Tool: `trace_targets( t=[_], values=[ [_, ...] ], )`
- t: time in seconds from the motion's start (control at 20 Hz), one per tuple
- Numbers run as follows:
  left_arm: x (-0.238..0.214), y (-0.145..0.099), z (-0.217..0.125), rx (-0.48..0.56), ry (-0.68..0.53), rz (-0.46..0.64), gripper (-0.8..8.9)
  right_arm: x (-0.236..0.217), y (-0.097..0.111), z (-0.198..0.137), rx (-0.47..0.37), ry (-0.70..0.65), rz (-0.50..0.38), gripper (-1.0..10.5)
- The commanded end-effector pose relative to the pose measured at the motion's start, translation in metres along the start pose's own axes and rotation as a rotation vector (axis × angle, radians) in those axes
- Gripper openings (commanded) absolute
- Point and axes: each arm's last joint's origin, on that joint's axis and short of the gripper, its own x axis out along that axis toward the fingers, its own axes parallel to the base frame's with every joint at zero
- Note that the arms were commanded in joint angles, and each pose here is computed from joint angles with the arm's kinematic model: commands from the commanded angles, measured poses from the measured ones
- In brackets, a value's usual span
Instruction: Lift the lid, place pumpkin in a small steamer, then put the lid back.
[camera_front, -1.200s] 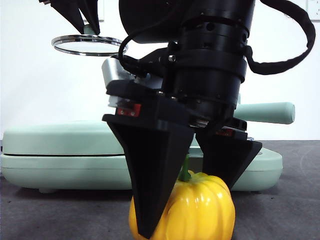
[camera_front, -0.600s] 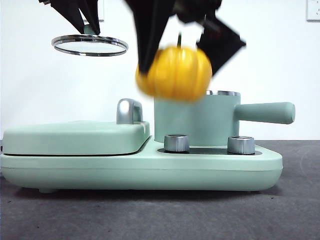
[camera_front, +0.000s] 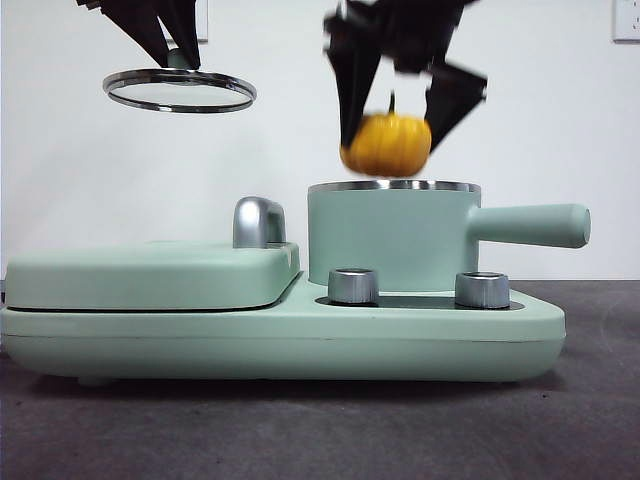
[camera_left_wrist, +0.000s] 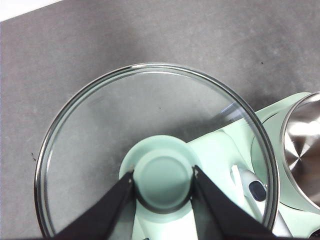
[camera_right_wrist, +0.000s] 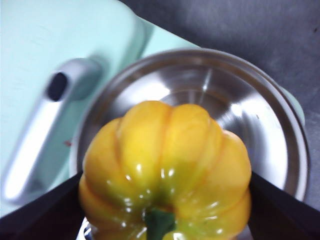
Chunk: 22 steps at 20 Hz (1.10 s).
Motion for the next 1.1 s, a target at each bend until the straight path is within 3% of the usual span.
trace_targets(
  t=[0.05,0.5,1.1],
  values=[
    [-0.011,-0.002,0.006,0.006,-0.058,-0.002,0.15,0.022,-0.003,0.007,-0.018,0.035,-0.005,3.1],
    [-0.011,-0.002,0.006,0.009,-0.058,-0.002,0.15,0.077,-0.008,0.010,-0.023,0.154,-0.068,3.1],
    [-0.011,-0.002,0.005,0.010,-0.053,-0.003,0.15,0.082,0.008,0.006,-0.066,0.173,-0.150,3.1]
  ],
)
